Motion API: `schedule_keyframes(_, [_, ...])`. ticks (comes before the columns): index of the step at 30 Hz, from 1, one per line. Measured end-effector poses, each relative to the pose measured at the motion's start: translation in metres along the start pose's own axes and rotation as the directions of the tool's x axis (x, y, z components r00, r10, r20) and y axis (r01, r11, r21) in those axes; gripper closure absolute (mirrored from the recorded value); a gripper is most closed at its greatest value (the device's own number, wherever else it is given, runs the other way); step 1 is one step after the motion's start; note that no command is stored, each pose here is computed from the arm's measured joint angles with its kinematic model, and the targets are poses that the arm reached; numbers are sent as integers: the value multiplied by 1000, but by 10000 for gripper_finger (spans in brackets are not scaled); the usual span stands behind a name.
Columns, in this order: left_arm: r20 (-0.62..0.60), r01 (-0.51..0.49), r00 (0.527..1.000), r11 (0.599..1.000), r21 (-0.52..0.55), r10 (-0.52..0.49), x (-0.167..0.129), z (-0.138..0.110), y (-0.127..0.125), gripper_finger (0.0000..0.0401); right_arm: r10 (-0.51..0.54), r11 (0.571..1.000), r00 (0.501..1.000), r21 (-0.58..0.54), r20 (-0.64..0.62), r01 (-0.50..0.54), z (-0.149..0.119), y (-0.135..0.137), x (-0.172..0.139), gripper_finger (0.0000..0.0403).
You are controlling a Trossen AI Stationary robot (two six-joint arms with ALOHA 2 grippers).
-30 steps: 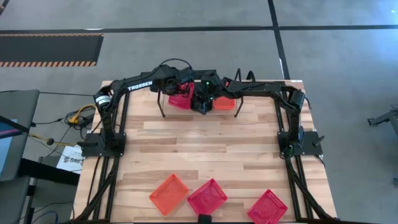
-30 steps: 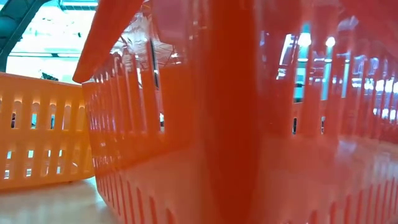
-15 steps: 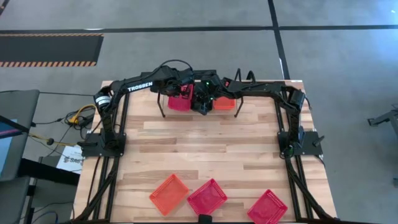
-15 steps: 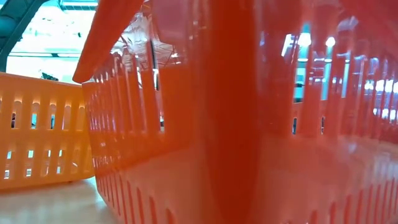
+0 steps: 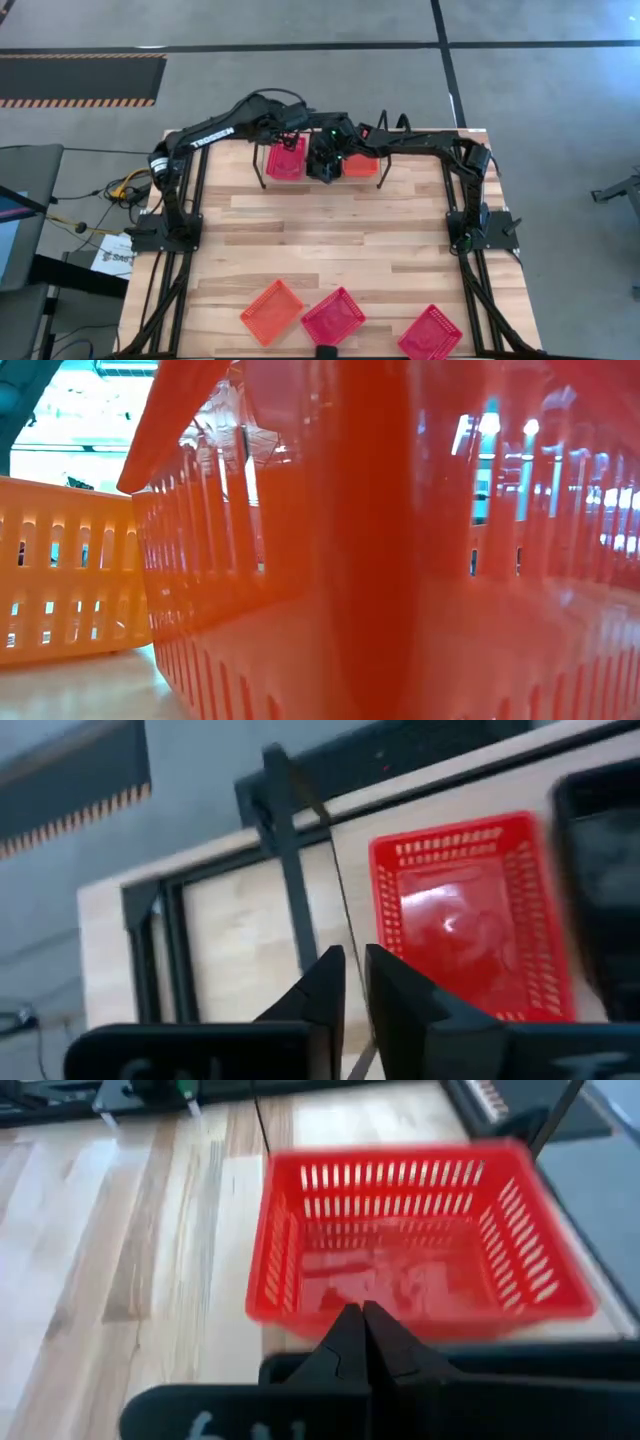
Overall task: Stack baskets on shelf by color
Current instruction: Put the top red bin on the shelf
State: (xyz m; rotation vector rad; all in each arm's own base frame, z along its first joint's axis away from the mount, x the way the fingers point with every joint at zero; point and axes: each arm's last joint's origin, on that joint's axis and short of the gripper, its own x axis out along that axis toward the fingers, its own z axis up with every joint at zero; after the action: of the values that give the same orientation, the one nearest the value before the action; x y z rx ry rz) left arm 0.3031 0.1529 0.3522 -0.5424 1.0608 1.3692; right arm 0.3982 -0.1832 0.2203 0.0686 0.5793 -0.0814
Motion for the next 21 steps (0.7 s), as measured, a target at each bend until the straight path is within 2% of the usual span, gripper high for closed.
schedule_keyframes(2, [87,27,996,1000,-3,-27,-20,0,1,379,17,1000,1000,-19,-2,-17,9,0,-4,403])
schedule_keyframes(6, [222,73,972,997,20,-75,-60,-10,19,396,124,989,990,-73,-71,-129,27,12,-12,403])
schedule_keyframes(10, [321,123,940,992,6,-118,-93,-24,43,399,205,957,971,-183,-124,-225,39,49,-10,403])
schedule_keyframes(14, [390,180,905,984,10,-170,-117,-37,68,401,269,921,956,-258,-121,-292,45,88,-4,403])
schedule_keyframes(18, [424,234,877,972,33,-226,-134,-47,88,401,236,916,963,-301,-128,-264,39,110,16,403])
schedule_keyframes(21, [454,244,857,968,56,-243,-142,-53,96,401,217,921,969,-304,-117,-243,32,109,33,403])
